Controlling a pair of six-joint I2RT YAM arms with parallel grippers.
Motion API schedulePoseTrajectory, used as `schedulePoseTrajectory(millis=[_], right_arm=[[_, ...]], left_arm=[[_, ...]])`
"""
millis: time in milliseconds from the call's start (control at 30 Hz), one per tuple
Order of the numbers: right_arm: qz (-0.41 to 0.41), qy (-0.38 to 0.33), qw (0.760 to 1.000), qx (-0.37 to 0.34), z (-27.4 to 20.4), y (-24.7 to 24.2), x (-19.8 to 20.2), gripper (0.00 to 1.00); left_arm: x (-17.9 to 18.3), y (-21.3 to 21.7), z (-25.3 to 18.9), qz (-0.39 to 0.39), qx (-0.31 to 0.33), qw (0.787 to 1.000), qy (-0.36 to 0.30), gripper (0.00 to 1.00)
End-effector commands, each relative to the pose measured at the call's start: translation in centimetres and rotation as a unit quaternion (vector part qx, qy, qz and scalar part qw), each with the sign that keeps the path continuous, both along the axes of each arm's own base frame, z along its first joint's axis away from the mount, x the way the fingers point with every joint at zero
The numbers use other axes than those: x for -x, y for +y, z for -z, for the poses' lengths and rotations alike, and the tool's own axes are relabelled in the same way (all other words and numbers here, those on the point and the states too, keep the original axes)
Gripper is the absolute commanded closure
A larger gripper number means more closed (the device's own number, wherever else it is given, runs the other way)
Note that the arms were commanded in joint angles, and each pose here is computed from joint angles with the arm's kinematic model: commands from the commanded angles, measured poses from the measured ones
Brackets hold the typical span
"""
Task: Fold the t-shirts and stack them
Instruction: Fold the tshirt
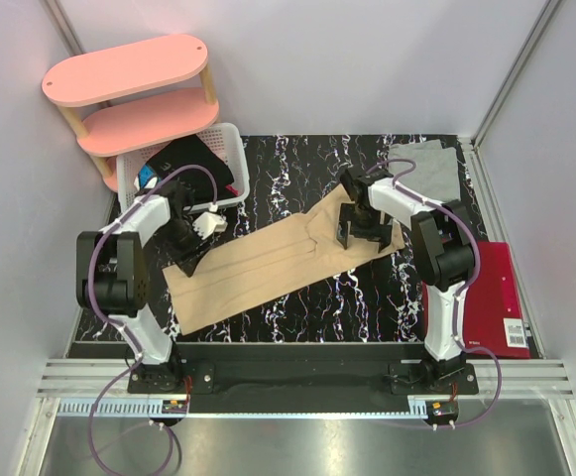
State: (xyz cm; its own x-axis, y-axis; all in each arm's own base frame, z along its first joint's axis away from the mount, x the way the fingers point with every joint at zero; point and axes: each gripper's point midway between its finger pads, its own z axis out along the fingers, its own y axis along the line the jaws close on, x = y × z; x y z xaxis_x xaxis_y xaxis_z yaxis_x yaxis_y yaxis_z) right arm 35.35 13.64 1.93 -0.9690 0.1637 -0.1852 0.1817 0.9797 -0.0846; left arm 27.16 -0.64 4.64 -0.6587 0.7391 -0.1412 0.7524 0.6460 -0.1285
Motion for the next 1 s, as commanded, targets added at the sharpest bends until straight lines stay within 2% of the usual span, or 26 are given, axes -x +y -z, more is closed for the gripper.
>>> schedulePoseTrajectory(millis=[0, 200, 333, 633, 700, 733, 767, 967], right_arm=[[0.012, -0.004, 1.0, 0.028, 0.9, -1.2, -0.1, 0.0], [0.017, 0.021, 0.999, 0.021, 4.1, -1.7, -2.3, 0.0], [0.005, -0.001, 1.0, -0.006, 3.9, -0.8, -5.9, 0.0], [-0.014, -0.053, 0.998, -0.037, 2.8, 0.2, -13.1, 0.0], [-0.015, -0.039, 0.998, -0.043, 4.0, 0.2, -13.5, 0.0], [-0.015, -0.056, 0.997, -0.048, 3.2, 0.2, -15.0, 0.0], [-0.02, -0.044, 0.998, -0.049, 4.2, 0.2, -14.9, 0.0], [-0.026, -0.077, 0.995, -0.052, 3.6, -0.3, -18.5, 0.0]], left_arm=[[-1.9, 1.0, 1.3, -0.007, -0.036, 0.999, -0.005, 0.44], [-0.4, 2.0, 3.1, -0.001, -0.075, 0.997, 0.004, 0.44], [0.8, 1.6, 3.3, 0.0, -0.084, 0.996, 0.006, 0.39], [2.9, -1.9, 2.9, 0.027, -0.085, 0.996, 0.002, 0.35], [3.3, -2.8, 3.0, 0.036, -0.08, 0.996, 0.006, 0.35], [3.4, -3.2, 3.1, 0.037, -0.079, 0.996, 0.009, 0.35], [3.6, -3.7, 3.2, 0.043, -0.076, 0.996, 0.011, 0.35], [3.6, -6.5, 3.5, 0.062, -0.055, 0.996, 0.019, 0.36]])
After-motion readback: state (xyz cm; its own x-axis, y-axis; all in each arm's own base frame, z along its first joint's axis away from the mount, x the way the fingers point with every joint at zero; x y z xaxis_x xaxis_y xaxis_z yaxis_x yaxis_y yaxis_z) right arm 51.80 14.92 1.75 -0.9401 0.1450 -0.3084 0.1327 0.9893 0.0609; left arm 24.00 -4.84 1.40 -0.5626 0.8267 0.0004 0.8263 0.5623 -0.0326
